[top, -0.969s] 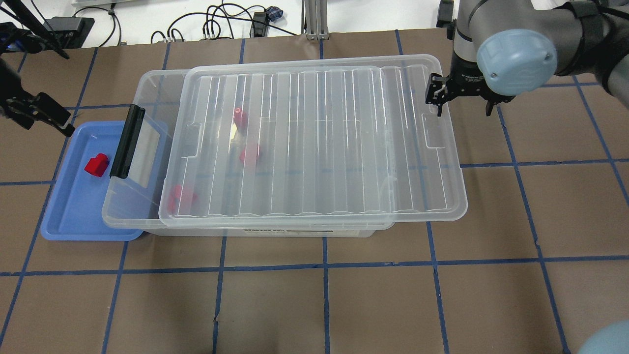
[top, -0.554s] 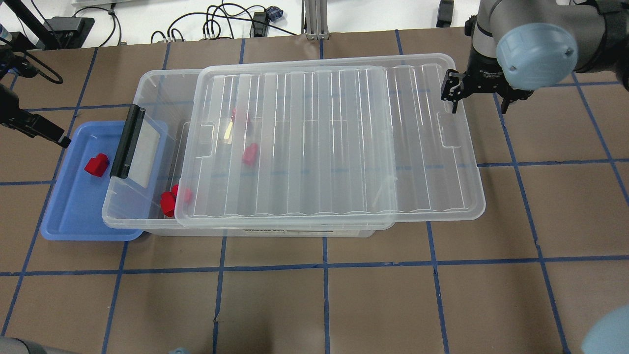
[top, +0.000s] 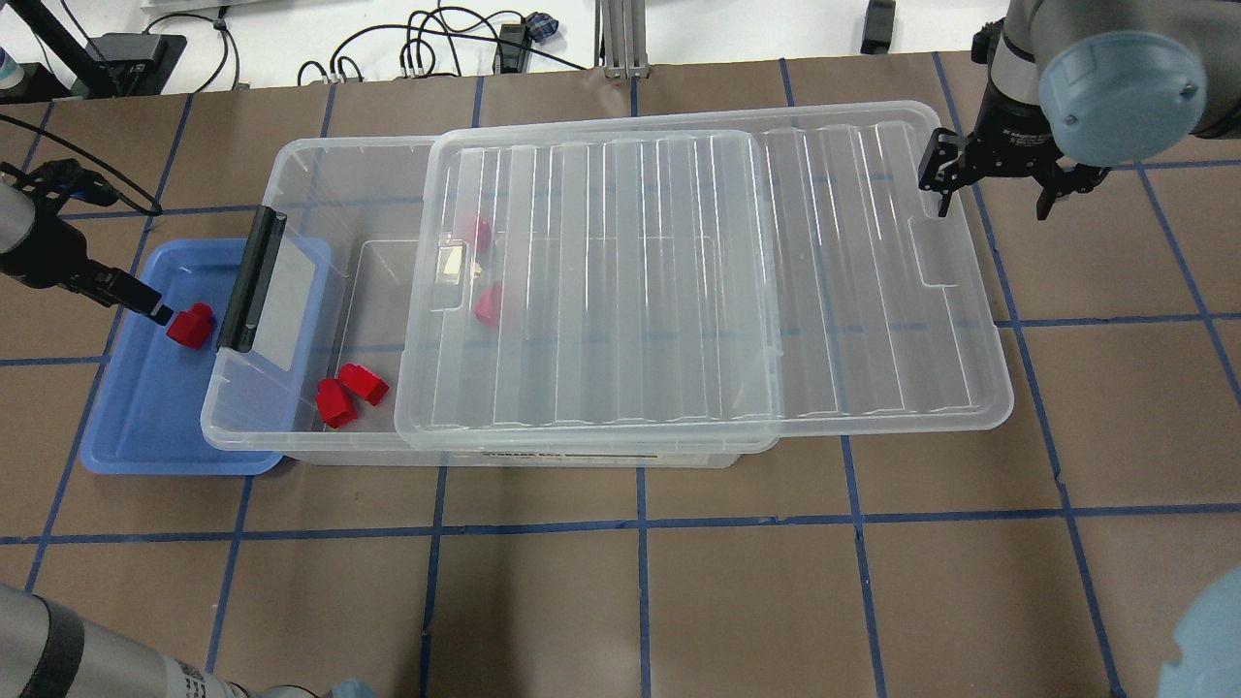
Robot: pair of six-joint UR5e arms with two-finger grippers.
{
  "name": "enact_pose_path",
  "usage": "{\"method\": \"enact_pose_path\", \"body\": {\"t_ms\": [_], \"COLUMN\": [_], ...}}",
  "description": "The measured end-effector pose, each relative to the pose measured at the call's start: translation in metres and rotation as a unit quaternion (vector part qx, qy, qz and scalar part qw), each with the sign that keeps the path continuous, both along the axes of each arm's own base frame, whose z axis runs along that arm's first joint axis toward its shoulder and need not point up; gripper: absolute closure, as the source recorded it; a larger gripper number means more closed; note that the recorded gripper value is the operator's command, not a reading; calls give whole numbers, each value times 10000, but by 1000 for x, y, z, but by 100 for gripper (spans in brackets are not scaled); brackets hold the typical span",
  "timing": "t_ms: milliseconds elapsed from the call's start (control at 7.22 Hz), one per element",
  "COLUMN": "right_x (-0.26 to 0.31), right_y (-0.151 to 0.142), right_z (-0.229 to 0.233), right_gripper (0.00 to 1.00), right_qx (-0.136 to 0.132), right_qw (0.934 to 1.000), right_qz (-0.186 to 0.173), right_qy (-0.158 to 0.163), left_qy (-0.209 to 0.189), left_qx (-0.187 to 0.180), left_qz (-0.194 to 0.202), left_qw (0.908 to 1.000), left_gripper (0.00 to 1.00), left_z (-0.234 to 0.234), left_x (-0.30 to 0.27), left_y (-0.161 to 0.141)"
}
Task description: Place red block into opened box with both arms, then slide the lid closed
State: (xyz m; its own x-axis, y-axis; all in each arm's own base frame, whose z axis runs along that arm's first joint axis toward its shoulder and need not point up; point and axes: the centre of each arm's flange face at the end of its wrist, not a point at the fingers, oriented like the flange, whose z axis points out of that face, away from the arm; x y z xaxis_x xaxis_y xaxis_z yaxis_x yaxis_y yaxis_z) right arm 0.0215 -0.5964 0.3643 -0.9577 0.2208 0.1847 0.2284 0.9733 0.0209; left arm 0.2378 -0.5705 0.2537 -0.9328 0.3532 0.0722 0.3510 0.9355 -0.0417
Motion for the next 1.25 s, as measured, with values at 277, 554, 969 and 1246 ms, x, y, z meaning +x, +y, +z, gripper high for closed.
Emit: {"method": "enact_pose_path", "body": {"t_ms": [277, 554, 969, 1246], "right_x": [-8, -8, 7, 44], "right_y": [0, -1, 5, 26], "right_z": [1, 2, 25, 75], "right_gripper": [0, 0, 0, 0], "right_qx": [3, -6, -224, -455], "right_qw": [10000, 10000, 9992, 9955], "right_qz": [3, 13, 69, 273], "right_qy": [-10, -32, -324, -782], "left_qy": [-86, -28, -8, -121], "left_qx": [-99, -12, 92, 157], "left_qz": [112, 270, 365, 448], "left_qw": [9999, 9996, 9993, 9988], "left_gripper": [0, 16, 100, 100], "left_z": [-35, -62, -76, -70], "left_x": [6, 1, -4, -5], "left_y": [-11, -15, -17, -17]}}
